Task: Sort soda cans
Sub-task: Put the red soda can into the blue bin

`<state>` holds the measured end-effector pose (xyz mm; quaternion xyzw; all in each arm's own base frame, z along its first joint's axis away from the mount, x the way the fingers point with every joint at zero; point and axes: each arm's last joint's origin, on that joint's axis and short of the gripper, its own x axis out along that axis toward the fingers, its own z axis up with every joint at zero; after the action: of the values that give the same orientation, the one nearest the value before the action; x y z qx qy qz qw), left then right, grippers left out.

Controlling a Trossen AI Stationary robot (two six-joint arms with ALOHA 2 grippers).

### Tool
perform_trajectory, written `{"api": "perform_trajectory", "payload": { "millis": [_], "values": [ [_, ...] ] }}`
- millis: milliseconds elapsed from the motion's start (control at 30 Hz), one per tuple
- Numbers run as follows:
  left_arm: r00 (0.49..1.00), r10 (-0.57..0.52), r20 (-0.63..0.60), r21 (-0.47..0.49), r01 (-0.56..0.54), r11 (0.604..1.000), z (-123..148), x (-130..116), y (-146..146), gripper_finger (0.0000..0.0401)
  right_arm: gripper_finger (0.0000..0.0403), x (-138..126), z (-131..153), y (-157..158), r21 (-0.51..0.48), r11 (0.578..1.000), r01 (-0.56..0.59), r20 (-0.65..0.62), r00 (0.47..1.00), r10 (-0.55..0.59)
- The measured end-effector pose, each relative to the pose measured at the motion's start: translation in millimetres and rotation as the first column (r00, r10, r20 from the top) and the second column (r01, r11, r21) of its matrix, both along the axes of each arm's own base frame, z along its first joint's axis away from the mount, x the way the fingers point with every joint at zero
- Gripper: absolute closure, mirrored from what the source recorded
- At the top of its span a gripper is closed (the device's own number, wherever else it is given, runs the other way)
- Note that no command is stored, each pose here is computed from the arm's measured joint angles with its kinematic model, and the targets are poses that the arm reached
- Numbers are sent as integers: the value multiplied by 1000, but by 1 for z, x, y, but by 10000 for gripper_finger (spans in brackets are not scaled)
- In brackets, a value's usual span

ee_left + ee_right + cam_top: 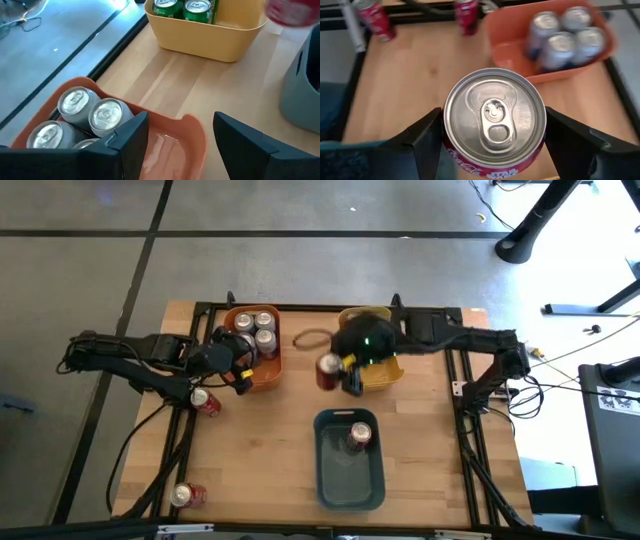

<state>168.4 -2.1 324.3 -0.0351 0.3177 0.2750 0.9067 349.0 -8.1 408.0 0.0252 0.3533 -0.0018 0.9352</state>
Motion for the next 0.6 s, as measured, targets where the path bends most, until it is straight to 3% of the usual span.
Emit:
{"api": "perform_trajectory", "payload": {
  "millis": [333,600],
  "values": [
    [999,21,36,-53,-19,998,0,0,-5,189,121,-8,-49,74,30,992,-123,34,992,122],
    [999,-4,44,-26,5,1000,2,2,-4,189,121,-15,-95,113,15,992,-127,0,992,127]
  ]
}}
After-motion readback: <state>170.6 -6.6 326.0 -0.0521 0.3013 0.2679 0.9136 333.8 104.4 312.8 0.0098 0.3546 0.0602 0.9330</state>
